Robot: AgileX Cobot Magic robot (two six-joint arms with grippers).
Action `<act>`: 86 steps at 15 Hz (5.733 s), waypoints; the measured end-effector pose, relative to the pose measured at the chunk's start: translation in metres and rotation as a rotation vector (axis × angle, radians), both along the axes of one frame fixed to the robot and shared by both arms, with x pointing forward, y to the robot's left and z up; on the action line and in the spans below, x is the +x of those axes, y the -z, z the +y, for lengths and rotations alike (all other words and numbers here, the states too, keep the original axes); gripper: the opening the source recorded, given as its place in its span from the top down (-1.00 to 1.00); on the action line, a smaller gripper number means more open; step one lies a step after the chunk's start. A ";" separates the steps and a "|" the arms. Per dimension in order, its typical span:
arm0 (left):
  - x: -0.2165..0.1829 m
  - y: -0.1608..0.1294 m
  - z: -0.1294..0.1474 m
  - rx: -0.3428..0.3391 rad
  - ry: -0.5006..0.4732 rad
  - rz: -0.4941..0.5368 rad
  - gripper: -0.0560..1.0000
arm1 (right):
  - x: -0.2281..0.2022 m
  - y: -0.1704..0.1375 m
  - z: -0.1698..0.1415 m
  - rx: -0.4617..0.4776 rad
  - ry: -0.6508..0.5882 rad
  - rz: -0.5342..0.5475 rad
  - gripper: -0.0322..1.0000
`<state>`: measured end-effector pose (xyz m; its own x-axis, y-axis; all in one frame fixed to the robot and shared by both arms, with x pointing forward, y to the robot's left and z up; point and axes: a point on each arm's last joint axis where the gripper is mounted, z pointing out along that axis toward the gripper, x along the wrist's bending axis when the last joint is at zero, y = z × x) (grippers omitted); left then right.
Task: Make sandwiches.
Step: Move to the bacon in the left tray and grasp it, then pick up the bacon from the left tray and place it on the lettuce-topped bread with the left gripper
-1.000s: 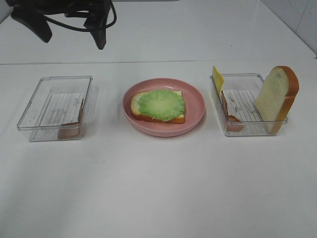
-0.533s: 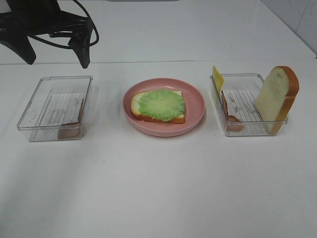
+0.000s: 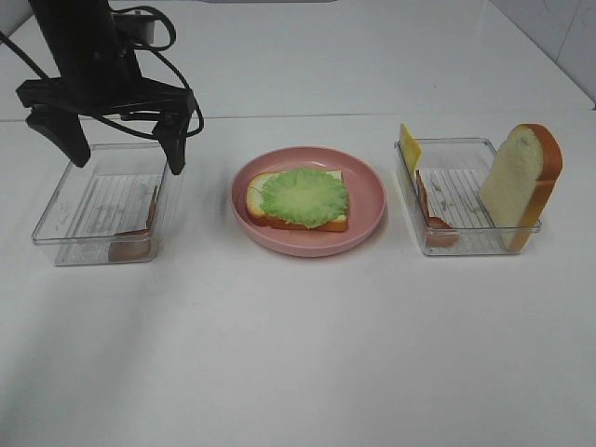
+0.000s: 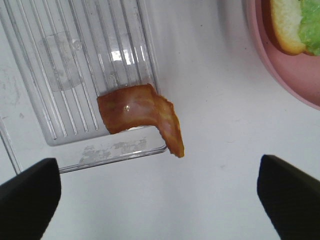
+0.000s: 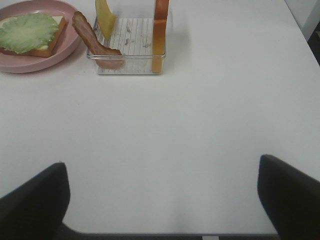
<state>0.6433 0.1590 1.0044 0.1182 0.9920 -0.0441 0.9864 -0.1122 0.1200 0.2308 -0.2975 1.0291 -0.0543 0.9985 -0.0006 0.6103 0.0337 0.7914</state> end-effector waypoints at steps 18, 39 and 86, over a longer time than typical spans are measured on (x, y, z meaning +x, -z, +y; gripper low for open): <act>0.014 0.070 -0.007 0.020 0.019 0.112 -0.69 | 0.000 0.000 0.000 0.000 0.000 0.000 -0.97; 0.043 -0.041 -0.018 -0.111 -0.033 -0.203 0.89 | 0.000 0.000 0.000 0.000 0.000 0.000 -0.97; 0.041 0.059 -0.132 -0.281 0.122 -0.100 -0.55 | 0.000 0.000 0.000 0.000 0.000 0.000 -0.97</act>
